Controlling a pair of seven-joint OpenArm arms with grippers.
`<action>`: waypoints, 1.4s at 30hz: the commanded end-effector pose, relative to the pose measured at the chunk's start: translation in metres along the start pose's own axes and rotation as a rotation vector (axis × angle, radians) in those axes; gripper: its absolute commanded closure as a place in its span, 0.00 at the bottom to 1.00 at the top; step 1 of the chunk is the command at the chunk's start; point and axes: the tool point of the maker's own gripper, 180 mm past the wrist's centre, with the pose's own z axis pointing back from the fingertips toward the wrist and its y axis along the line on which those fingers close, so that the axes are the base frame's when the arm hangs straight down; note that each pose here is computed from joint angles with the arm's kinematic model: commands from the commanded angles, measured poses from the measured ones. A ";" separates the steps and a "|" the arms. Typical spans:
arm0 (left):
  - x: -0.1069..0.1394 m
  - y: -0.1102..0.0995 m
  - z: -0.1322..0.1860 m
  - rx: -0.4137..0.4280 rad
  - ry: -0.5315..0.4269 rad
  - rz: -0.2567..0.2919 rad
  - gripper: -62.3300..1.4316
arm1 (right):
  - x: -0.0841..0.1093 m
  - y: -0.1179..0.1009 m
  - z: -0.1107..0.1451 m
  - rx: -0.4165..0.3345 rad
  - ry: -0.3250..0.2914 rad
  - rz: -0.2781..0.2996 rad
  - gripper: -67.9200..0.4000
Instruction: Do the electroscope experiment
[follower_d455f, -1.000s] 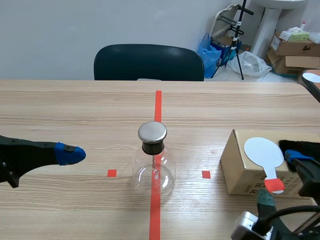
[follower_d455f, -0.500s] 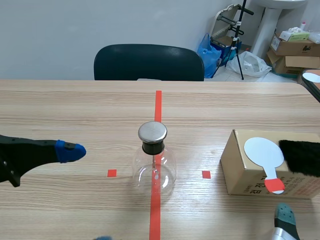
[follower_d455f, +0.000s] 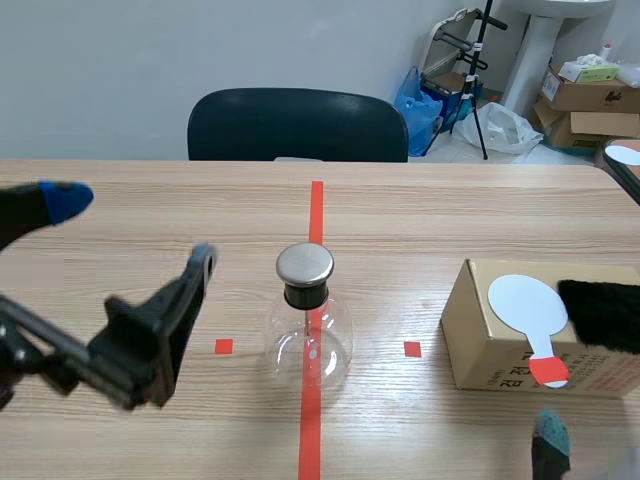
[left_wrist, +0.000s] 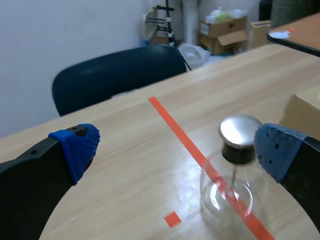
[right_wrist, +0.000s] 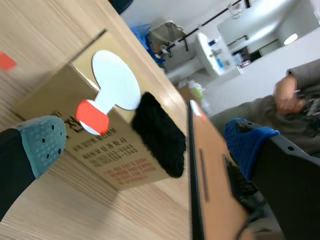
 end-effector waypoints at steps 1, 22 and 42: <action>0.013 -0.003 -0.002 -0.009 -0.031 0.016 0.00 | 0.006 -0.011 -0.007 0.001 -0.056 -0.011 0.00; 0.005 -0.011 0.000 -0.092 0.031 -0.047 0.00 | 0.093 -0.049 -0.046 0.305 -0.241 -0.433 0.00; 0.005 -0.011 0.000 -0.092 0.031 -0.047 0.00 | 0.098 -0.054 -0.047 0.411 -0.265 -0.556 0.00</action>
